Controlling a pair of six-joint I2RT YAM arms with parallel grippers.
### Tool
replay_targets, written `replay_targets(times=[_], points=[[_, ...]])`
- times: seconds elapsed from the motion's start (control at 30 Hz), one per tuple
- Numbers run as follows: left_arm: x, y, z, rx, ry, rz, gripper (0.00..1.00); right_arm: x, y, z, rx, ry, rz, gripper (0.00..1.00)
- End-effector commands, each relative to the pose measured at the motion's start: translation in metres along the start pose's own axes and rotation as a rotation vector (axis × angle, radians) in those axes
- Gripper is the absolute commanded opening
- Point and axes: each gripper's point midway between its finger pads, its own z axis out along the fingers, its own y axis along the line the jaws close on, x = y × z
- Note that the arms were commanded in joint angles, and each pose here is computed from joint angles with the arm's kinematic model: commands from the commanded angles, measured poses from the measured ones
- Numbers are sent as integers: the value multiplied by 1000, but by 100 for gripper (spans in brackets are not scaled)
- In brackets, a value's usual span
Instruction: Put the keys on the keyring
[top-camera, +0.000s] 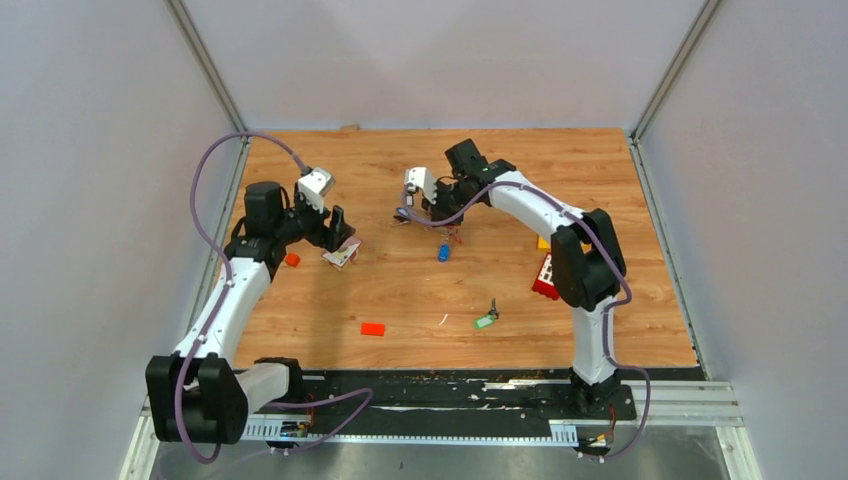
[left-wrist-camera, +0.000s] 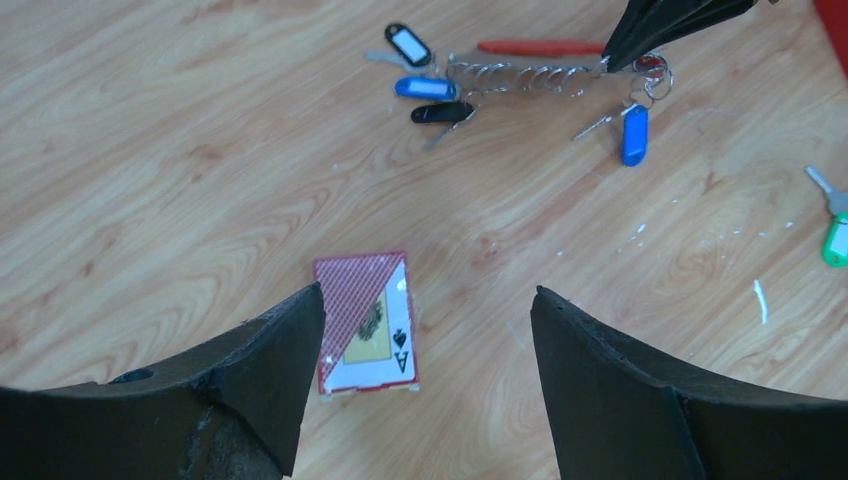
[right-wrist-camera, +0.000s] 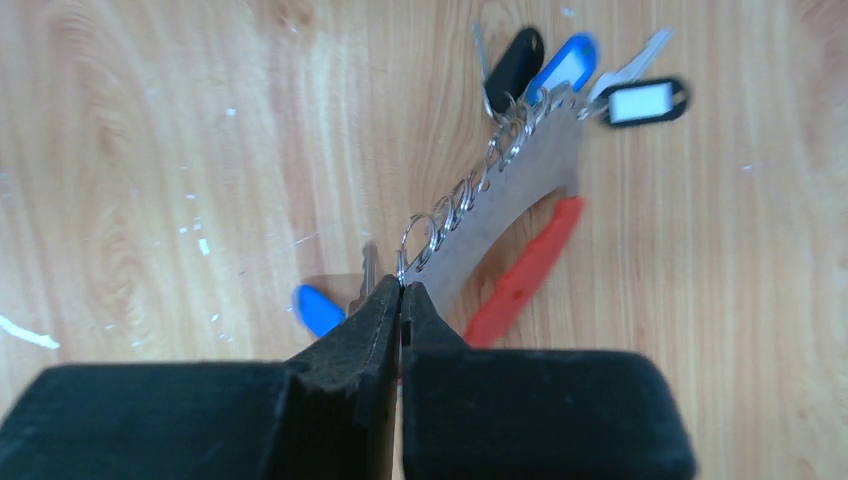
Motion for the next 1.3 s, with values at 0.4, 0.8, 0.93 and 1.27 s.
replay_targets(times=[0.4, 0.8, 0.93, 1.27], points=[[-124, -103, 28, 460, -248, 75, 45, -117, 63, -108, -116, -372, -74, 0], [-116, -159, 40, 671, -298, 165, 33, -140, 100, -145, -163, -526, -14, 0], [-109, -165, 42, 677, -299, 170, 33, -133, 101, -143, -151, -514, -28, 0], [-85, -182, 37, 762, -264, 198, 34, -116, 104, -130, -151, -491, -35, 0]])
